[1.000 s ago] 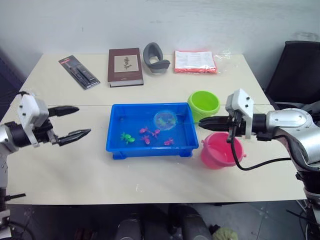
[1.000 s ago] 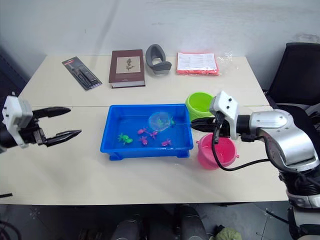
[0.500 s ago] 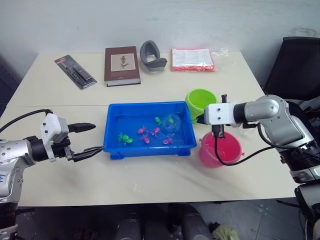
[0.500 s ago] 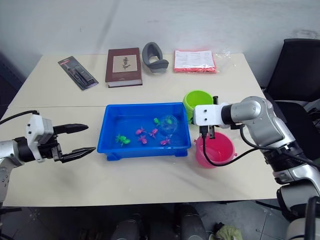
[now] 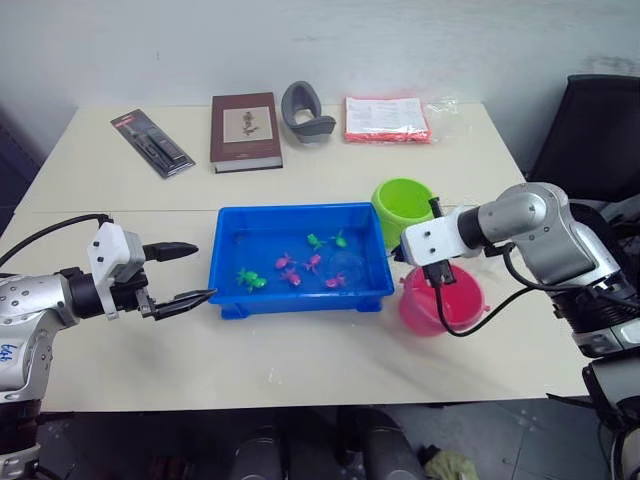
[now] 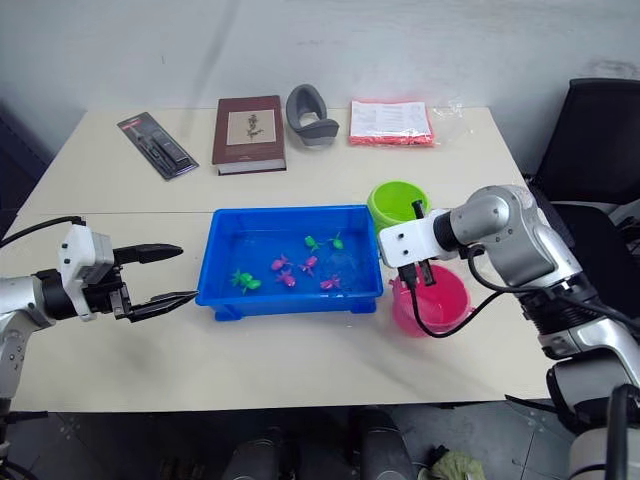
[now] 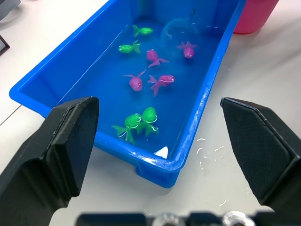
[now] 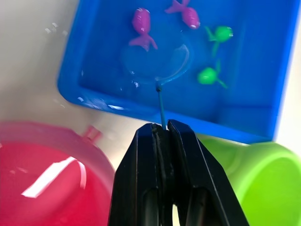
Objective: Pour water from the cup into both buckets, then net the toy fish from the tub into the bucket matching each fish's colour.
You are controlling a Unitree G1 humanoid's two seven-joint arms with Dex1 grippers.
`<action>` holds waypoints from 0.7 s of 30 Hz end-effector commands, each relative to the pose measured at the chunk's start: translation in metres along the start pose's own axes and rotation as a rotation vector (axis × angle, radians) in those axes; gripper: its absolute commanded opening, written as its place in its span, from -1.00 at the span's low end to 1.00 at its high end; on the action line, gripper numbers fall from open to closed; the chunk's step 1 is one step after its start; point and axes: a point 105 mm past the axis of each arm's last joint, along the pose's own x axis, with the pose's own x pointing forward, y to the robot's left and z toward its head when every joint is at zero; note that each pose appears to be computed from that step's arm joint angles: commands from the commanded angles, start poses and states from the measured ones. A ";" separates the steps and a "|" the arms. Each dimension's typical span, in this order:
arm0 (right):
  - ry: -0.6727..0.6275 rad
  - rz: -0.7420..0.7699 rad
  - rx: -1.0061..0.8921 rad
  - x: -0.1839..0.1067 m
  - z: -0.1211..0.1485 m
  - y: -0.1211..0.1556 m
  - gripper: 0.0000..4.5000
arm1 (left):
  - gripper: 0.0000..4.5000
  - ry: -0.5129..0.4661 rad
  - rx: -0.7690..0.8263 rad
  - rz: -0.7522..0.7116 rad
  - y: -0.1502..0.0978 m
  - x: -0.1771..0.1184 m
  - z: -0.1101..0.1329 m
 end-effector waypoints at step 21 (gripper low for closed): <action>-0.375 -0.055 0.585 -0.028 0.013 -0.007 -1.00 | 0.98 -0.057 0.039 0.008 0.002 0.000 0.014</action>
